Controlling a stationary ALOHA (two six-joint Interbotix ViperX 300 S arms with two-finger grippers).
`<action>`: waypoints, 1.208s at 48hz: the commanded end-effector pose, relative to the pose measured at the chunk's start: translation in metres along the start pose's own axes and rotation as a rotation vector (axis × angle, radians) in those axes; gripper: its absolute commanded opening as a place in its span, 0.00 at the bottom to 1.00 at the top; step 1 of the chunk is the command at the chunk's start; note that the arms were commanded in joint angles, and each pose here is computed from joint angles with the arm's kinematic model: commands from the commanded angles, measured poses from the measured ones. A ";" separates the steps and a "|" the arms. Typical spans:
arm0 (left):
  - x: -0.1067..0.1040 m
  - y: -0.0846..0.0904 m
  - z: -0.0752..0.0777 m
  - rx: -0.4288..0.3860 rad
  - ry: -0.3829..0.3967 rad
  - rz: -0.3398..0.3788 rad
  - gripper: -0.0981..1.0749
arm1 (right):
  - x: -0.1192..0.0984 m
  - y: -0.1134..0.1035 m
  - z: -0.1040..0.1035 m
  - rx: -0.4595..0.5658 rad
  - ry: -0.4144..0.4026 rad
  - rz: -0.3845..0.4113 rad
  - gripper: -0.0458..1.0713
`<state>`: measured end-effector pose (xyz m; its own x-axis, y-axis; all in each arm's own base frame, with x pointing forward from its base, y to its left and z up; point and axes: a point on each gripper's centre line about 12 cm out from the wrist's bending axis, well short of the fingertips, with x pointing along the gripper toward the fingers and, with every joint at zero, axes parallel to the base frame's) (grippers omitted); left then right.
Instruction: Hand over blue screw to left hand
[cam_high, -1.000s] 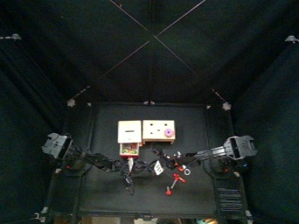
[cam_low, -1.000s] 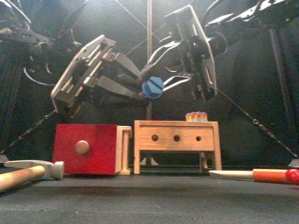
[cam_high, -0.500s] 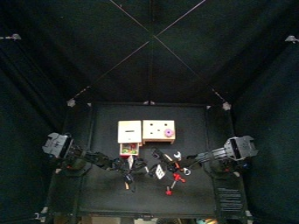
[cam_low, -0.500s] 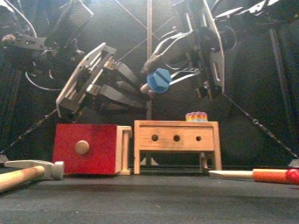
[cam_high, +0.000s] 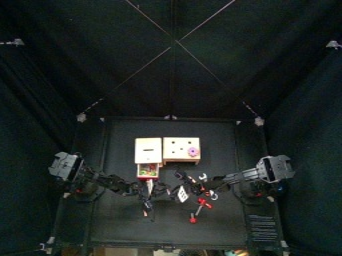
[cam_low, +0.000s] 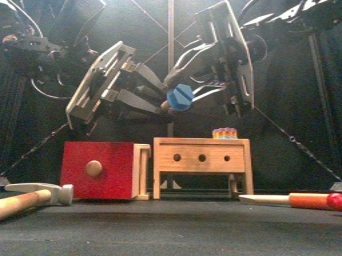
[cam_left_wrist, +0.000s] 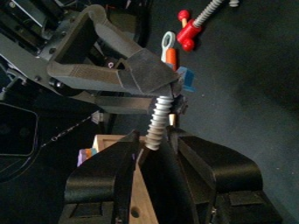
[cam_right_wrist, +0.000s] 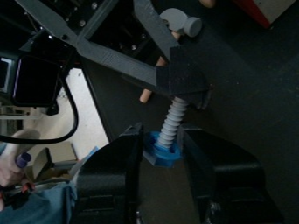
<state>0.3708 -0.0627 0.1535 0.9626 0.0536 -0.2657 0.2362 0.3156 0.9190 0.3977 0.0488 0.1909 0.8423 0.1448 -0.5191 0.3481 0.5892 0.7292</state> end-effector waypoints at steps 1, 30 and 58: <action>0.003 0.009 0.005 -0.006 -0.011 0.030 0.71 | -0.007 0.011 0.010 0.002 -0.027 0.036 0.54; 0.003 0.003 0.005 -0.003 -0.009 0.017 0.44 | -0.006 0.007 0.011 -0.006 -0.029 0.020 0.62; 0.003 0.002 0.002 -0.021 0.009 0.013 0.44 | -0.021 0.003 0.013 -0.034 -0.046 -0.048 0.95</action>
<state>0.3716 -0.0637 0.1485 0.9587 0.0588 -0.2781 0.2456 0.3215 0.9145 0.3897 0.0377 0.1891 0.8149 0.0781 -0.5743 0.4116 0.6197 0.6683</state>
